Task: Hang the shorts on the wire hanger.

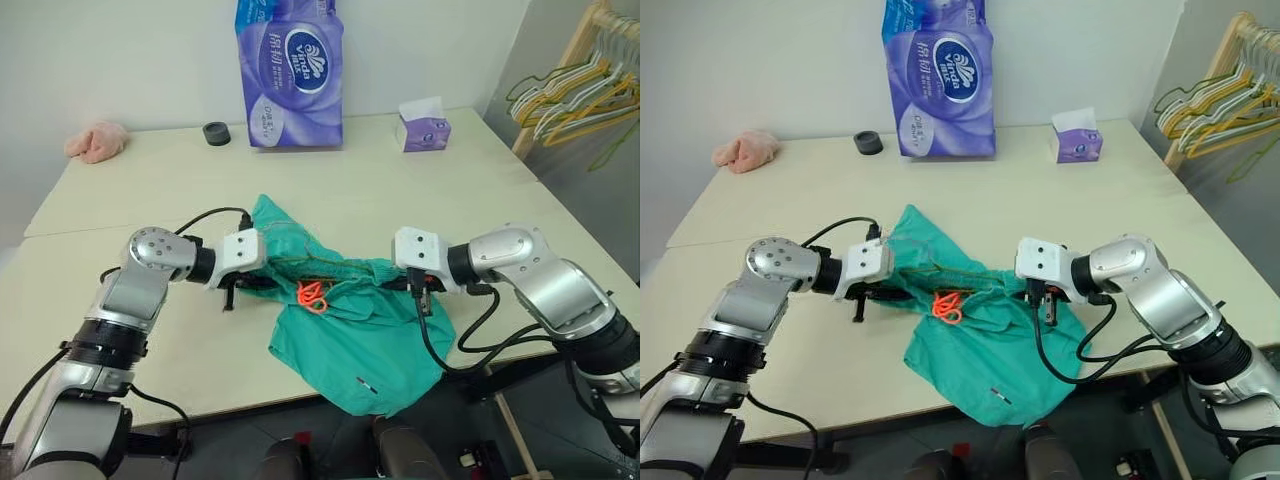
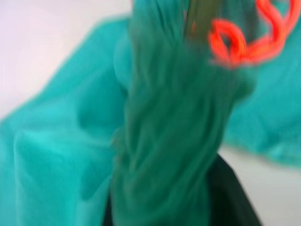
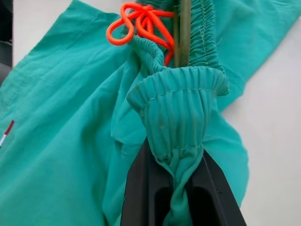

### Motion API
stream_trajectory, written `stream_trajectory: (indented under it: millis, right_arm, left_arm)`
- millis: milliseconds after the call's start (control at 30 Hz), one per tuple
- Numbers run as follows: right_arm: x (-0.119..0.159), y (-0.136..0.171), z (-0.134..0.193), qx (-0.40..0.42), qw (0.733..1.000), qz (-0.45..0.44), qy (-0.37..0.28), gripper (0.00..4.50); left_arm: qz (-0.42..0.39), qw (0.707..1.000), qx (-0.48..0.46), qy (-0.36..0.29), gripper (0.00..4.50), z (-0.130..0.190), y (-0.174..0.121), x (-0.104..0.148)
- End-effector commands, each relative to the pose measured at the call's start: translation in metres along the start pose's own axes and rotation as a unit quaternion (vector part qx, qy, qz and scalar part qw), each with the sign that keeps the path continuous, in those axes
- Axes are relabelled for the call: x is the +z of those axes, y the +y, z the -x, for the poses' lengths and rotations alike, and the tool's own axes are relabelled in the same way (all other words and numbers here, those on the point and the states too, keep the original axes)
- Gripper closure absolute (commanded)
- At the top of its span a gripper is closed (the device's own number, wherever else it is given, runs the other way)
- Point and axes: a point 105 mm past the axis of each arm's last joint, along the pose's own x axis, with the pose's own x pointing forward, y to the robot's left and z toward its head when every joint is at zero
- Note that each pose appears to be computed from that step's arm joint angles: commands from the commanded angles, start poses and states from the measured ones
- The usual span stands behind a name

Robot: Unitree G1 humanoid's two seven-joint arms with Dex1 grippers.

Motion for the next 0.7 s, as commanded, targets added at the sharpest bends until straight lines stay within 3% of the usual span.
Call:
stream_trajectory:
  millis: [33, 200, 467, 567, 700]
  right_arm:
    - [0.008, -0.005, 0.015, -0.017, 1.000, -0.003, -0.023, 4.50]
    - [0.004, -0.005, 0.026, -0.019, 0.999, -0.030, -0.028, 4.50]
    - [0.002, -0.001, 0.040, -0.010, 0.997, -0.073, -0.039, 4.50]
    - [0.001, 0.000, 0.050, -0.017, 0.990, -0.126, -0.056, 4.50]
    - [-0.012, 0.000, 0.067, -0.054, 0.972, -0.216, -0.073, 4.50]
  left_arm:
    - [0.021, 0.997, 0.048, -0.062, 2.12, 0.024, 0.021, 0.019]
    - [0.046, 0.996, 0.055, -0.056, 0.57, 0.046, 0.031, 0.009]
    - [0.022, 0.999, 0.023, -0.016, 0.57, 0.046, 0.024, -0.007]
    - [0.021, 0.996, 0.061, -0.058, 0.57, 0.042, 0.035, 0.005]
    - [0.092, 0.983, 0.053, -0.151, 0.57, 0.057, 0.034, 0.033]
